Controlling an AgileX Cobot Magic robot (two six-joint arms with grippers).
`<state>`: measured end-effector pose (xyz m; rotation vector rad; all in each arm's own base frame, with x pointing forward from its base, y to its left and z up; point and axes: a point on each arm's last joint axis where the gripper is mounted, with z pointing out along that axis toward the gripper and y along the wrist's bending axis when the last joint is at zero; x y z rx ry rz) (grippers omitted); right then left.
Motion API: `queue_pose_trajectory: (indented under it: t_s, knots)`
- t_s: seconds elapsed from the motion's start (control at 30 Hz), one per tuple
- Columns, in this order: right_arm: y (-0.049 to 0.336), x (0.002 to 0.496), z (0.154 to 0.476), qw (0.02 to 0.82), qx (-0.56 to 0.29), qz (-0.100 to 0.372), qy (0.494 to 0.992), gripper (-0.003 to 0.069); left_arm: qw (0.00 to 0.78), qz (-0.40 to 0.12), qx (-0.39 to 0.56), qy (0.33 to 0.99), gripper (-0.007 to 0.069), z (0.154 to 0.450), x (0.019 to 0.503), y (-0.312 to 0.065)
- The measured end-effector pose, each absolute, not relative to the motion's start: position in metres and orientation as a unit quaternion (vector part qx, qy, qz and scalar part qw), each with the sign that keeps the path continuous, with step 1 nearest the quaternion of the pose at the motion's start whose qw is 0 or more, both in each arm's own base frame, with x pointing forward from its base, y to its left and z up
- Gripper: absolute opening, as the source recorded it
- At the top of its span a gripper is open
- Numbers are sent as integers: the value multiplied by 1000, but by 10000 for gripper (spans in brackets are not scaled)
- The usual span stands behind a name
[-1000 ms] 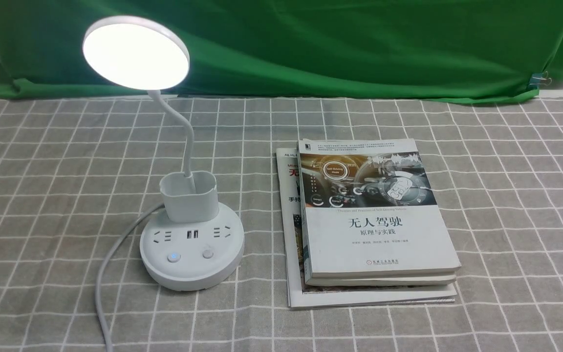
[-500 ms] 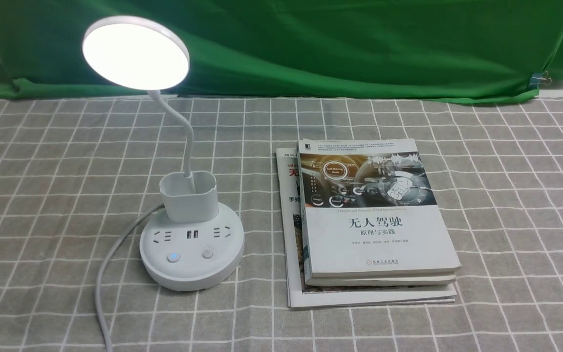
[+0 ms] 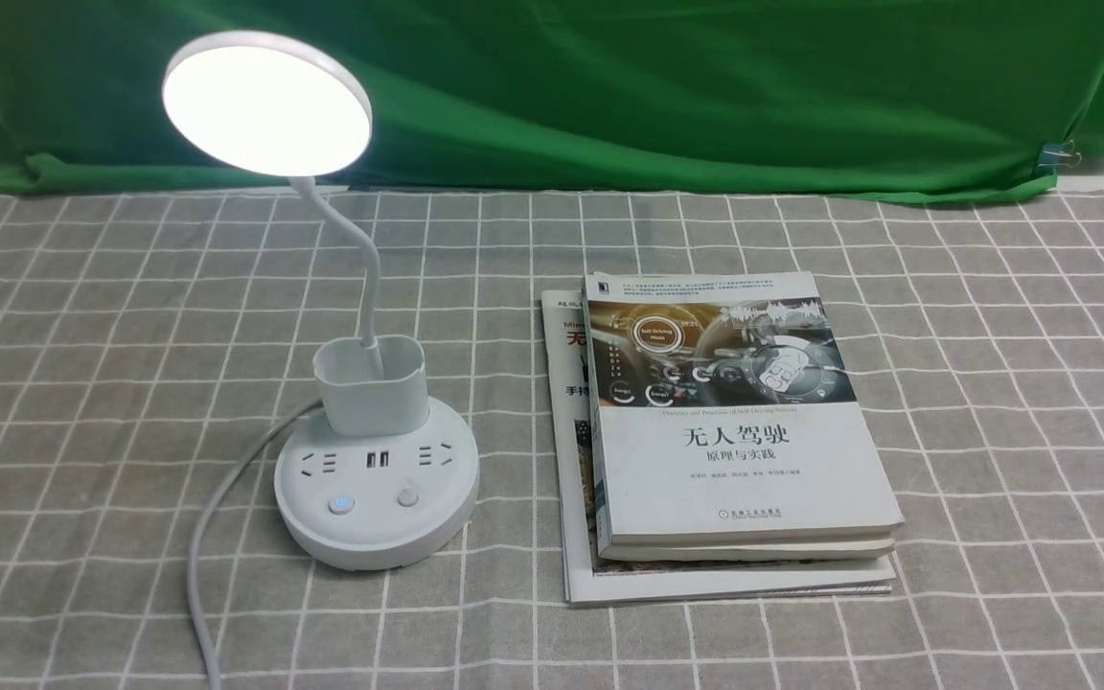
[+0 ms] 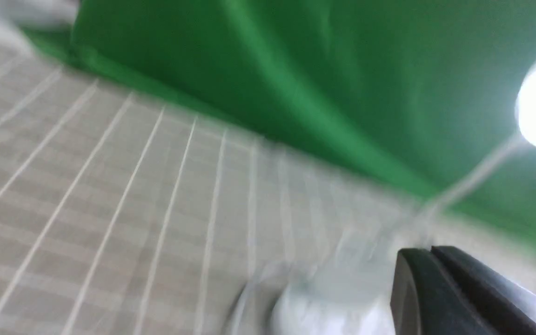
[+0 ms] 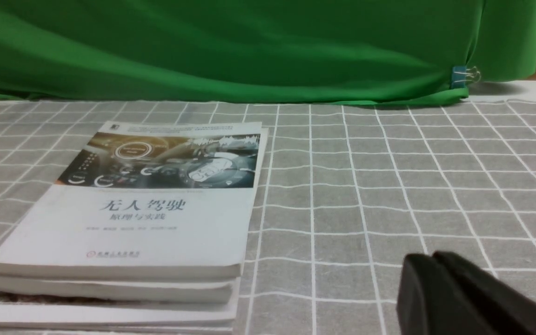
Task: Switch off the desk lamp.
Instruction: Use the left arm to press the button switch on the lamp holder
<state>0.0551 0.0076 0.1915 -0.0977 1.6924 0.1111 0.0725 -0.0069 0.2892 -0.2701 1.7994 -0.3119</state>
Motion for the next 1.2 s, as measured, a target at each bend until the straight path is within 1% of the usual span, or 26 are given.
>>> queue_pose_trajectory:
  t_s: [0.07,0.1,0.13,0.17,0.23,0.3,0.5,0.6,0.73,0.9,1.0,1.07,1.2]
  knots:
    - [8,55,192,660,-43,49,748,34,545,-118,-90,825,1,297,87,-9]
    - [8,55,192,660,-43,49,748,34,534,-117,-87,833,1,297,88,-9]
    - [8,55,192,660,-43,49,748,34,485,-100,-56,867,1,301,102,-10]
    - [8,55,192,660,-43,49,748,34,456,-97,-40,884,1,300,110,-11]
    - [8,55,192,660,-43,49,748,34,427,-98,-27,898,1,299,117,-13]
    - [8,55,192,660,-43,49,748,34,376,-106,13,921,1,289,135,-21]
    - [8,55,192,660,-43,49,748,34,312,-101,123,936,1,261,165,-53]
    - [8,55,192,660,-43,49,748,34,280,-104,158,941,1,251,179,-70]
    - [8,55,192,660,-43,49,748,34,238,-103,178,949,1,239,199,-90]
    - [8,55,192,660,-43,49,748,34,213,-96,183,955,1,229,223,-110]
    - [8,55,192,660,-43,49,748,34,205,-88,184,957,1,227,236,-120]
    - [8,55,192,660,-43,49,748,34,198,-75,196,958,1,229,247,-135]
    - [8,55,192,660,-43,49,748,34,188,-69,204,958,1,227,265,-159]
